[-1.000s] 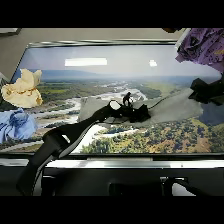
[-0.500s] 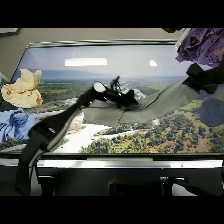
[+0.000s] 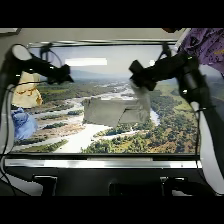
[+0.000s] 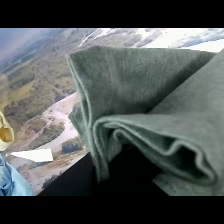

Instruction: Fold the clothes and pants, and hang the long-sleeved shirts on hangers.

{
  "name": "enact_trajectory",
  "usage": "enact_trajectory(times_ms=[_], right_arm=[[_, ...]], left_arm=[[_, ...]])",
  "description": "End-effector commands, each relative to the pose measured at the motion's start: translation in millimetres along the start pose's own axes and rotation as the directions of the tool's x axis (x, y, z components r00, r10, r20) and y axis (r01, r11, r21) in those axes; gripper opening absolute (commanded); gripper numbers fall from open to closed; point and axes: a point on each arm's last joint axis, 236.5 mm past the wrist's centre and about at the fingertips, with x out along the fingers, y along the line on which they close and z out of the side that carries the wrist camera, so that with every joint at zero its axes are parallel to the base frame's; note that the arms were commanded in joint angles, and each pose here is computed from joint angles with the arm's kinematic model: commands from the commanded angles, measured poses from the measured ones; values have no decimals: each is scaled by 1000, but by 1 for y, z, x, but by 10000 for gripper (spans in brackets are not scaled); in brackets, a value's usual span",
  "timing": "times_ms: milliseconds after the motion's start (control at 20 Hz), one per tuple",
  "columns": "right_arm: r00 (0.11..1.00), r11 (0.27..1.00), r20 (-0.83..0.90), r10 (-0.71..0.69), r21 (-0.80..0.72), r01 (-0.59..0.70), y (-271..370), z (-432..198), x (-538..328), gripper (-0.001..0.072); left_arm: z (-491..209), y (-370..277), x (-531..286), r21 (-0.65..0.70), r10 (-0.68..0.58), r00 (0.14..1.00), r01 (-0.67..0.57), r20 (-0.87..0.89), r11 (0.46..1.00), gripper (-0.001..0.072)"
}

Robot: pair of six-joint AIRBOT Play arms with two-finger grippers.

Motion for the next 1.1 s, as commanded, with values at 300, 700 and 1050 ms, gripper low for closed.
enact_trajectory(times_ms=[300, 700, 1050], right_arm=[[992, 992, -73, 99, 80, -93, 55, -78, 90, 34], [984, 992, -144, 109, 80, -98, 64, -118, 112, 34], [975, 993, -193, 109, 61, -99, 64, -151, 142, 188]], left_arm=[[3, 86, -74, -101, 121, 992, -116, 42, 988, 17], [3, 85, -74, -101, 120, 992, -115, 41, 988, 18], [3, 86, -73, -101, 120, 992, -115, 40, 988, 18]])
